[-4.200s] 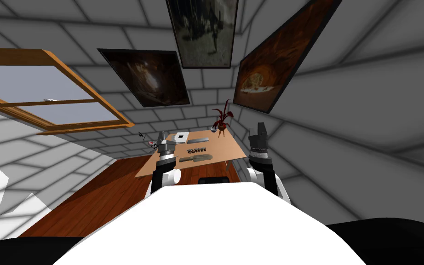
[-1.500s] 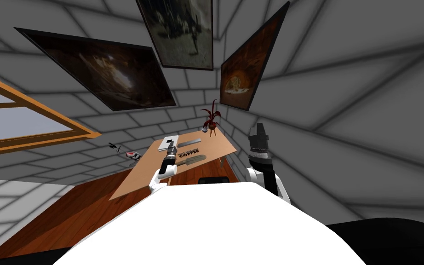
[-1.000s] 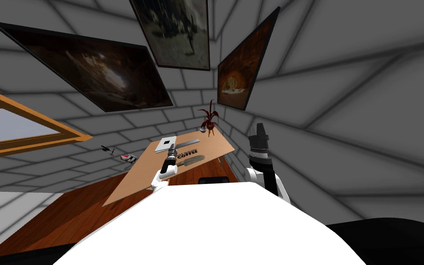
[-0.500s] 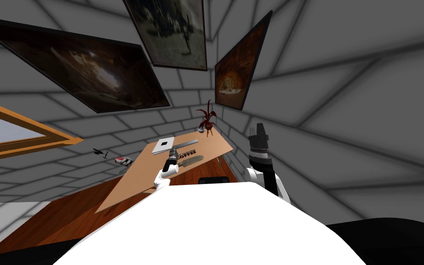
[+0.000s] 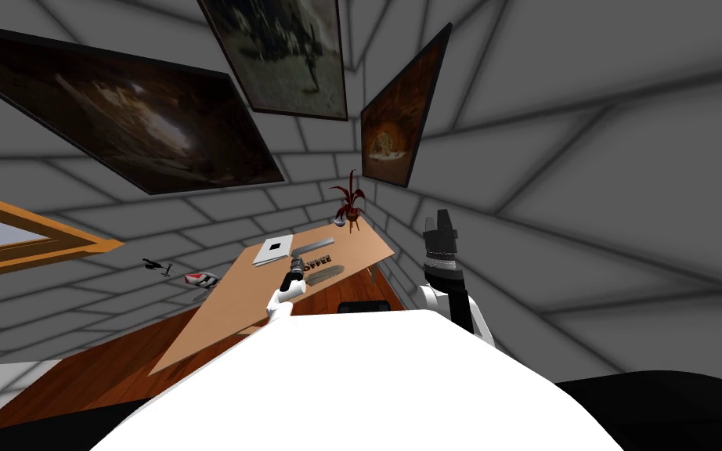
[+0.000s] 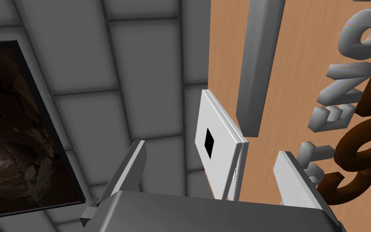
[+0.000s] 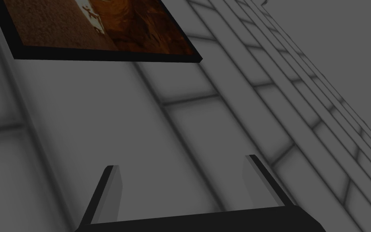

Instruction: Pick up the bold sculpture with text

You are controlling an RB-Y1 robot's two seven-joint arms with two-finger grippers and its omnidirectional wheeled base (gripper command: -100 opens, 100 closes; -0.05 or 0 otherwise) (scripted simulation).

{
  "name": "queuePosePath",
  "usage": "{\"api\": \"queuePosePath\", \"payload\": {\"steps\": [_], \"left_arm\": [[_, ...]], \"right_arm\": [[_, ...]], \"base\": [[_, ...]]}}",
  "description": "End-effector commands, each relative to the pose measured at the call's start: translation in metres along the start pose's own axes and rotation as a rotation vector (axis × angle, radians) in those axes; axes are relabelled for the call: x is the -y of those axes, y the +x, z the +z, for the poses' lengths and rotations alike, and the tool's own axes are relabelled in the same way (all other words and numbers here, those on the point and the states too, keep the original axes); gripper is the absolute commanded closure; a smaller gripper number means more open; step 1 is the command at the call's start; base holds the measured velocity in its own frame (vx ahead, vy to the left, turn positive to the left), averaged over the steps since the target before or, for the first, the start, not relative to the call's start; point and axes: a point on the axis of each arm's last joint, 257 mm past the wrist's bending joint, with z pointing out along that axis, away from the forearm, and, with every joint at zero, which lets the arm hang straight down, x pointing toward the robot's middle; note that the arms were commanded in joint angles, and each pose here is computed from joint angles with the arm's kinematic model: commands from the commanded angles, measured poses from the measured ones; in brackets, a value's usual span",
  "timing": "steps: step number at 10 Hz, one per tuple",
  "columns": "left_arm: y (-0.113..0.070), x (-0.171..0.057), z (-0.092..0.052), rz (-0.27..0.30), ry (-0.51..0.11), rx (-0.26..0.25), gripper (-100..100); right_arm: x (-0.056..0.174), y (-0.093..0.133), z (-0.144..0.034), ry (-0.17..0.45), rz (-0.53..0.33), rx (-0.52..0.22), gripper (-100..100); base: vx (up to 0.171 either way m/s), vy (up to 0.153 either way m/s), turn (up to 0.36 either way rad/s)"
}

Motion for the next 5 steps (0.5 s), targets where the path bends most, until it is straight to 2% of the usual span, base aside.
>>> {"api": "queuePosePath", "payload": {"steps": [1, 3, 5], "left_arm": [[0.0, -0.011, 0.0, -0.006, -0.023, 0.004, -100], [-0.001, -0.035, 0.003, -0.026, -0.087, 0.017, -100], [-0.001, -0.046, 0.005, -0.036, -0.116, 0.023, -100]], "right_arm": [[0.0, 0.0, 0.0, 0.0, 0.0, 0.0, 0], [0.0, 0.0, 0.0, 0.0, 0.0, 0.0, 0], [0.0, 0.0, 0.0, 0.0, 0.0, 0.0, 0]], "base": [[-0.001, -0.009, -0.031], [-0.001, -0.011, -0.073], [0.0, -0.011, -0.064]]}}
